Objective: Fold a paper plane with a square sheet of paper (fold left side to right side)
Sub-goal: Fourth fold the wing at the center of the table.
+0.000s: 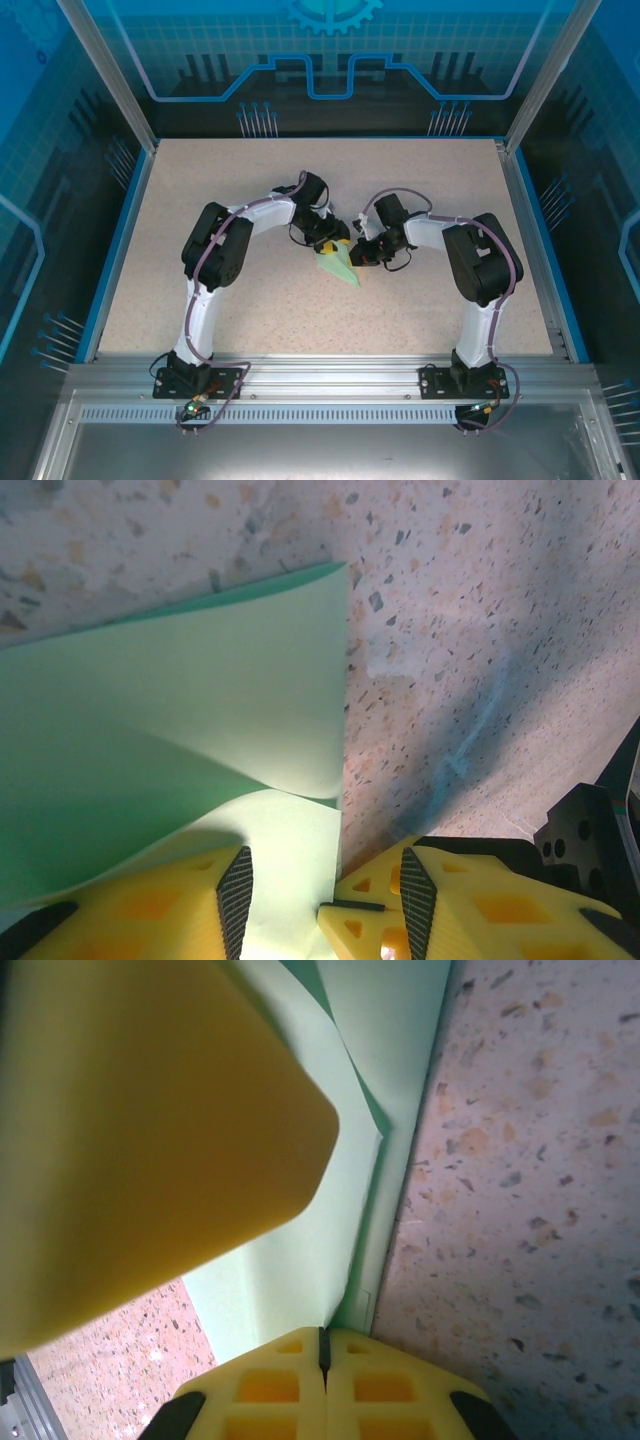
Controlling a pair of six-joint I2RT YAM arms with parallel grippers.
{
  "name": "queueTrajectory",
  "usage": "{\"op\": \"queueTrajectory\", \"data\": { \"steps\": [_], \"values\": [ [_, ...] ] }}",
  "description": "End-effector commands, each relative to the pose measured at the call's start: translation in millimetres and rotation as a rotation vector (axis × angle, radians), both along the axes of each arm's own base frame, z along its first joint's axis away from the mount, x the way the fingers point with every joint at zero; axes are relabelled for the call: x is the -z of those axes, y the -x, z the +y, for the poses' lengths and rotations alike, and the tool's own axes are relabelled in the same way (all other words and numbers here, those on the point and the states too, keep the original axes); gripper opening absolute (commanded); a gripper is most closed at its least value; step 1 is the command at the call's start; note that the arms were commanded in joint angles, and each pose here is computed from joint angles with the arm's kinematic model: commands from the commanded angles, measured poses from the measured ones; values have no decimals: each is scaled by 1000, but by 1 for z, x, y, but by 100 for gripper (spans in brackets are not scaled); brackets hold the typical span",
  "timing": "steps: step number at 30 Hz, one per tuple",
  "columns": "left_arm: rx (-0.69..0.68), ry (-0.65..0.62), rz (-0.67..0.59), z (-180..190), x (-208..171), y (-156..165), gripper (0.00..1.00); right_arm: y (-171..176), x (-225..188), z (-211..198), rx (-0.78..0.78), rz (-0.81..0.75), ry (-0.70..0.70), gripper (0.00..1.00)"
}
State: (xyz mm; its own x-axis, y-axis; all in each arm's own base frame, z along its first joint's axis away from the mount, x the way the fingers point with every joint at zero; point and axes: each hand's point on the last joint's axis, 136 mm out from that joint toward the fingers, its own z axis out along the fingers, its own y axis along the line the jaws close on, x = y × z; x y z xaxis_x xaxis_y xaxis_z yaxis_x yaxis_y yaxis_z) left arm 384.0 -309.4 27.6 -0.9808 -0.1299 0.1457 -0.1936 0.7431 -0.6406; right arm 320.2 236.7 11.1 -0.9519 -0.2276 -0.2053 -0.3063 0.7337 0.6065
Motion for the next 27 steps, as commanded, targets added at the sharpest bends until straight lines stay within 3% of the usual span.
{"op": "queueTrajectory", "data": {
  "steps": [1, 11, 18, 27],
  "values": [
    [2, -67, 53, 10, 26, 13, 48, 9, 13, -8, -4, 29, 82, 5],
    [-7, -93, 74, 18, 38, 24, 48, 7, -41, -13, 22, -48, 37, 22],
    [-5, -95, 70, 18, 37, 24, 48, 31, -57, 1, -6, 2, -61, 21],
    [-4, -97, 66, 19, 36, 24, 48, 47, -34, 20, -27, 91, -61, 20]
  ]
}}
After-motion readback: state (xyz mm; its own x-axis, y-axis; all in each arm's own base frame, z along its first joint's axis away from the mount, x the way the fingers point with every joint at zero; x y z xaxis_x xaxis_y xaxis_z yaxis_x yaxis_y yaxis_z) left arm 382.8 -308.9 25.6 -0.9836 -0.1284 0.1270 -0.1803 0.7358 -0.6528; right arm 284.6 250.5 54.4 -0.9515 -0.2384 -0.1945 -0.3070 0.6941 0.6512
